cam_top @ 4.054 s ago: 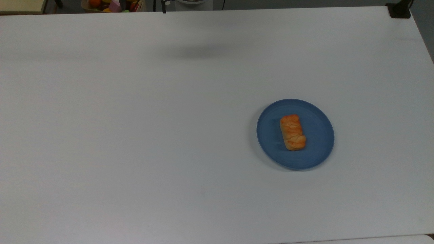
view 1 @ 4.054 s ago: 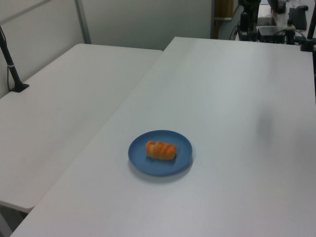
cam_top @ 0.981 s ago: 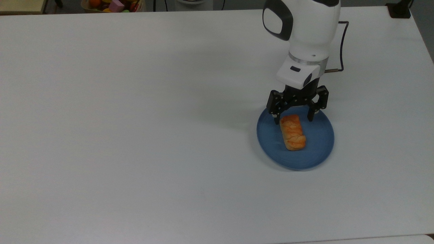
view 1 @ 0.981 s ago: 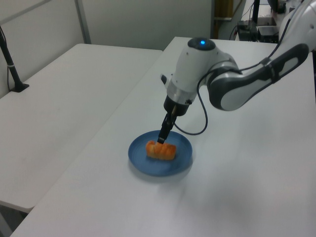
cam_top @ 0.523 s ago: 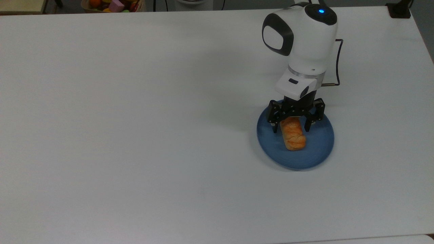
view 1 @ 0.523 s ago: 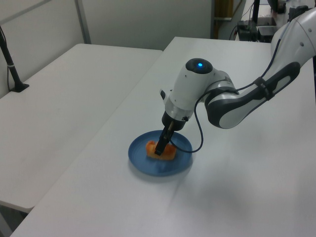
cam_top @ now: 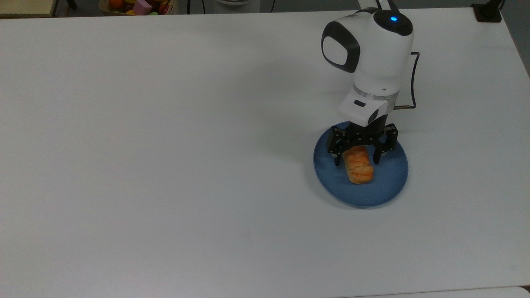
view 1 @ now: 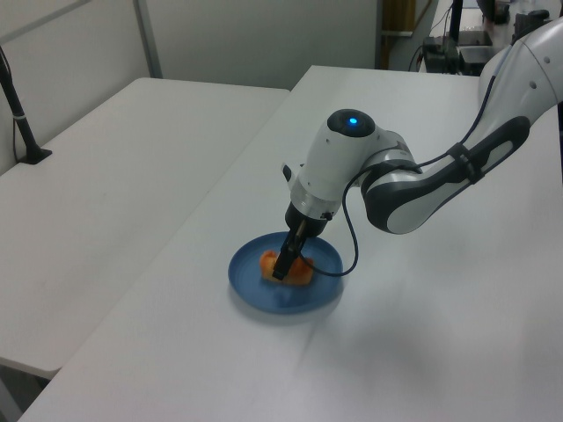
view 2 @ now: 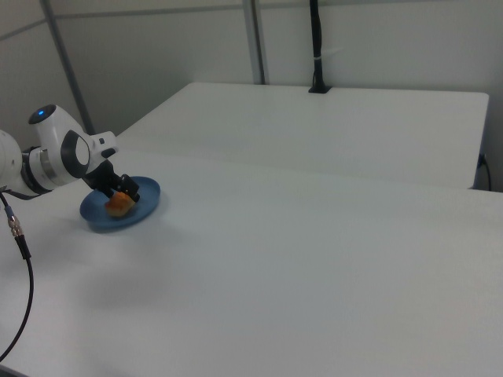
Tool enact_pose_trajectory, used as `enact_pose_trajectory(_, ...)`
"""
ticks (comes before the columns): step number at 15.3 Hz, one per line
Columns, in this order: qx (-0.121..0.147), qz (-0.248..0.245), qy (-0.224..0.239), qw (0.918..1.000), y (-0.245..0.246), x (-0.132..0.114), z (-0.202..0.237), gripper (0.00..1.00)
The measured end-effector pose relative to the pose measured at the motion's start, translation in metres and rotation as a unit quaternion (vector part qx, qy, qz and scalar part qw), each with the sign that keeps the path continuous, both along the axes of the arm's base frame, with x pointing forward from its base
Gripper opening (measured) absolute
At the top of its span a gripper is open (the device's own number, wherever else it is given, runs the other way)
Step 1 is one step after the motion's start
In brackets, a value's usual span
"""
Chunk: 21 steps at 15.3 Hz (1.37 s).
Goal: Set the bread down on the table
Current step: 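Close the gripper on the bread roll, then lift the bread roll off the plate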
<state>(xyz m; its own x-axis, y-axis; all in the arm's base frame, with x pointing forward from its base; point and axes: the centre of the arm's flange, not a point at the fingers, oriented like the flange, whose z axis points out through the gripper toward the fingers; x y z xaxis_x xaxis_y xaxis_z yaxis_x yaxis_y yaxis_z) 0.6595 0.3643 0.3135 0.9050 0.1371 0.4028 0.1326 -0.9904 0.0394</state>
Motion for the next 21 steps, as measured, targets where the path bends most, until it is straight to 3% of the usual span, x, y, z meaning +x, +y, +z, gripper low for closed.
enact_pose_trajectory(3,0.000,0.000,0.000,1.0000,0.001,0.001,-0.001,0.99)
enact_pose_trajectory(8,0.000,0.001,-0.001,1.0000,0.002,0.001,-0.001,0.79)
enact_pose_trajectory(11,0.000,0.002,-0.001,1.0000,0.004,0.000,-0.001,0.75)
enact_pose_trajectory(12,0.000,0.004,-0.001,1.0000,0.006,-0.002,-0.001,0.67)
enact_pose_trajectory(14,0.000,0.008,0.000,1.0000,0.011,-0.005,-0.002,0.64)
enact_pose_trajectory(18,0.000,0.009,-0.001,1.0000,0.013,-0.005,-0.001,0.40)
enact_pose_trajectory(21,0.006,0.009,-0.010,0.9999,0.015,-0.003,0.011,0.35)
